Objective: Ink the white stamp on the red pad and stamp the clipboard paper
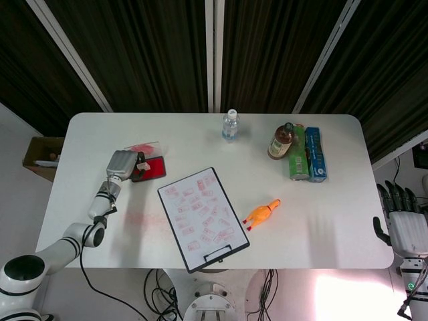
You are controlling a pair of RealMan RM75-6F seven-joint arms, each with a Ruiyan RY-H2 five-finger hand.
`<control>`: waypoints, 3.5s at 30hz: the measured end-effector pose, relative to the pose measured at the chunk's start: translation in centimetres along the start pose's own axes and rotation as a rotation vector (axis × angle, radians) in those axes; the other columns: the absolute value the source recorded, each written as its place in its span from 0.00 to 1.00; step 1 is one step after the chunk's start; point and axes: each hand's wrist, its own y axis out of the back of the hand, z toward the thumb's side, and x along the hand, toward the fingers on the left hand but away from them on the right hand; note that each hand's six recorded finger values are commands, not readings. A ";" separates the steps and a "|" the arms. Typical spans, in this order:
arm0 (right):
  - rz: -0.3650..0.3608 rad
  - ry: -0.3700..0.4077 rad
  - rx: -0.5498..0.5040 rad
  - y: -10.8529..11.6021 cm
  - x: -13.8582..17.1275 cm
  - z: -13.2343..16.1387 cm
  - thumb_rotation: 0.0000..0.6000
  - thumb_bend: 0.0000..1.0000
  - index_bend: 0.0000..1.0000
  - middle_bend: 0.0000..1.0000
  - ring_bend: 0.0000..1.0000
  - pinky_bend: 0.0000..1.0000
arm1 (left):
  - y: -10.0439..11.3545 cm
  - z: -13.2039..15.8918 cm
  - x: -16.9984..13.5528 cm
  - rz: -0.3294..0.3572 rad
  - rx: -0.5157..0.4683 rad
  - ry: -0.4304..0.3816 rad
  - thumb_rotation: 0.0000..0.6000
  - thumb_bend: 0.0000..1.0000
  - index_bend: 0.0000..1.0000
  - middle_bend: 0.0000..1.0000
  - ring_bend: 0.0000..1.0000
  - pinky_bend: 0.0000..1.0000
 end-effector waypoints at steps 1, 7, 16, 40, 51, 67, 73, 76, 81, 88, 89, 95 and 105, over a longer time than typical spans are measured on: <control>-0.001 0.000 -0.001 0.0 0.0 0.0 1.00 0.41 0.00 0.00 0.00 0.00 | 0.0 0.0 0.0 -0.003 0.003 0.001 1.00 0.42 0.65 0.67 0.59 0.72; -0.002 -0.003 -0.002 0.1 0.0 -0.2 1.00 0.41 0.00 0.00 0.00 0.00 | -0.2 0.0 0.2 -0.010 0.009 0.008 1.00 0.42 0.66 0.67 0.59 0.72; -0.001 -0.004 -0.007 -0.1 0.0 -0.3 1.00 0.41 0.00 0.00 0.00 0.00 | -0.1 -0.3 0.2 -0.010 0.007 0.019 1.00 0.42 0.66 0.67 0.60 0.72; -0.011 0.016 -0.034 -0.1 0.2 -0.3 1.00 0.41 0.00 0.00 0.00 0.00 | 2.8 7.3 -4.6 -0.055 -0.206 -0.174 1.00 0.42 0.66 0.68 0.60 0.73; -0.003 0.018 -0.036 -0.4 0.5 -0.3 1.00 0.41 0.00 0.00 0.00 0.00 | 0.8 13.5 -6.8 -0.090 -0.195 -0.277 1.00 0.42 0.66 0.68 0.60 0.73; -0.004 -0.001 -0.039 -0.1 0.4 -1.2 1.00 0.42 0.00 0.00 0.00 0.00 | -1.2 13.9 -2.7 -0.068 -0.162 -0.115 1.00 0.42 0.66 0.68 0.60 0.73; -0.005 -0.011 -0.040 0.0 0.2 -1.6 1.00 0.42 0.00 0.00 0.00 0.00 | -1.3 13.4 -1.9 -0.071 -0.172 -0.086 1.00 0.42 0.66 0.68 0.60 0.73; 0.000 -0.010 -0.043 -0.2 0.2 -1.6 1.00 0.42 0.00 0.00 0.00 0.00 | -1.4 13.1 -2.0 -0.076 -0.179 -0.083 1.00 0.42 0.66 0.68 0.60 0.73; 0.003 -0.006 -0.042 -0.4 0.2 -1.5 1.00 0.42 0.00 0.00 0.00 0.00 | -1.7 13.1 -1.9 -0.080 -0.174 -0.085 1.00 0.42 0.66 0.68 0.60 0.73; 0.003 -0.011 -0.039 -0.4 0.2 -1.6 1.00 0.42 0.00 0.00 0.00 0.00 | -2.1 13.0 -1.7 -0.087 -0.163 -0.081 1.00 0.42 0.66 0.68 0.60 0.73; 0.003 -0.011 -0.039 -0.5 0.2 -1.7 1.00 0.42 0.00 0.00 0.00 0.00 | -2.2 13.0 -1.7 -0.089 -0.161 -0.080 1.00 0.42 0.66 0.68 0.60 0.73; 0.009 -0.011 -0.039 -0.6 0.2 -1.7 1.00 0.42 0.00 0.00 0.00 0.00 | -2.9 12.6 -1.6 -0.098 -0.152 -0.070 1.00 0.43 0.66 0.69 0.60 0.73; 0.022 -0.011 -0.035 -1.0 0.3 -1.8 1.00 0.42 0.00 0.00 0.00 0.00 | -3.4 12.8 -1.6 -0.098 -0.144 -0.072 1.00 0.44 0.68 0.69 0.61 0.73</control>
